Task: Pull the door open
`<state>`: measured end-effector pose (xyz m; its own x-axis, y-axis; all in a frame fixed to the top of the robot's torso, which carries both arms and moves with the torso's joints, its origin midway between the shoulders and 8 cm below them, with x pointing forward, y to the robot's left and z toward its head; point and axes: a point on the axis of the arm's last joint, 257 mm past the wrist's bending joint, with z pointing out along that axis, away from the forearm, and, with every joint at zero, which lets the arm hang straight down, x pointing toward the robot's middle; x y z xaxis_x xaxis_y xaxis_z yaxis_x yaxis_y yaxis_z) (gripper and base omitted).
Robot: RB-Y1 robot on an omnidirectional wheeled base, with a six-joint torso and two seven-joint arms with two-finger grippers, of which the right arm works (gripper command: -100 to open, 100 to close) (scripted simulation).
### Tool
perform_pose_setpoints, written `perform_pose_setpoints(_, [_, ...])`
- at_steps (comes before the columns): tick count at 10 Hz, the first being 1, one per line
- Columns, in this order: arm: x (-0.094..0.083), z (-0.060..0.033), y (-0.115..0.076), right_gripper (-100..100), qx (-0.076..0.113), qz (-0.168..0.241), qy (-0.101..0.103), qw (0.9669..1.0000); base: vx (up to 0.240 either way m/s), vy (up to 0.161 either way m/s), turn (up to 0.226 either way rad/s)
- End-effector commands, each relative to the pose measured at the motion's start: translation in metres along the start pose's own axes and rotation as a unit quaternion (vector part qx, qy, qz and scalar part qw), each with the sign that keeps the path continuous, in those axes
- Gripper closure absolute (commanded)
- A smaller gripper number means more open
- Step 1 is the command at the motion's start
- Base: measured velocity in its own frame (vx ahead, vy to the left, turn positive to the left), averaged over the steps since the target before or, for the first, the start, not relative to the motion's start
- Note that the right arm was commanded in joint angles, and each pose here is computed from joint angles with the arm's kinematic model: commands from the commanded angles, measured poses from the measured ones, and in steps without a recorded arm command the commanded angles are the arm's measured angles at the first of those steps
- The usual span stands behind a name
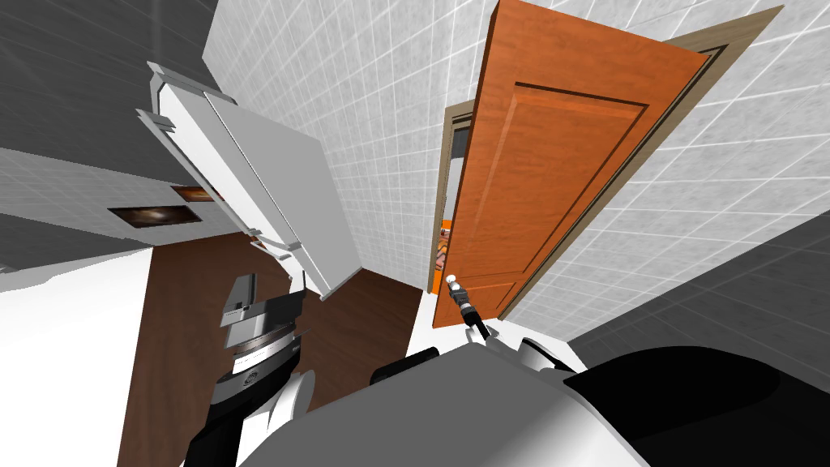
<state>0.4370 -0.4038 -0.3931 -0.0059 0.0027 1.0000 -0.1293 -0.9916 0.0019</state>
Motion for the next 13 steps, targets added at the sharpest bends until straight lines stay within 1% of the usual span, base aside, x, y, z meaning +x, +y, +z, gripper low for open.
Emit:
perform_pose_setpoints(1, [0.002,0.0006,0.0,100,0.0,0.001,0.003,1.0,-0.011,0.002,-0.003])
perform_pose_setpoints(2, [0.002,0.0006,0.0,100,0.0,0.001,0.003,1.0,0.0,0.0,0.0])
perform_pose_setpoints(3, [0.0,-0.0047,-0.002,100,0.016,0.0,0.0,0.9999,-0.132,-0.041,0.081])
perform_pose_setpoints(6, [0.001,-0.0121,-0.007,100,0.046,-0.001,0.001,0.9989,-0.231,-0.061,0.091])
perform_pose_setpoints(9, [0.002,-0.022,-0.012,100,0.08,0.001,-0.002,0.9968,-0.223,-0.076,0.073])
perform_pose_setpoints(10, [0.002,-0.0247,-0.013,100,0.089,0.001,-0.003,0.996,-0.228,-0.091,0.08])
perform_pose_setpoints(11, [-0.002,-0.025,-0.014,100,0.083,0.0,-0.007,0.9965,-0.102,-0.033,0.024])
perform_pose_setpoints(12, [-0.003,-0.0346,-0.013,100,0.096,0.001,-0.008,0.9954,-0.174,-0.051,0.155])
perform_pose_setpoints(13, [-0.003,-0.0365,-0.013,100,0.098,0.0,-0.007,0.9951,-0.214,-0.076,0.165])
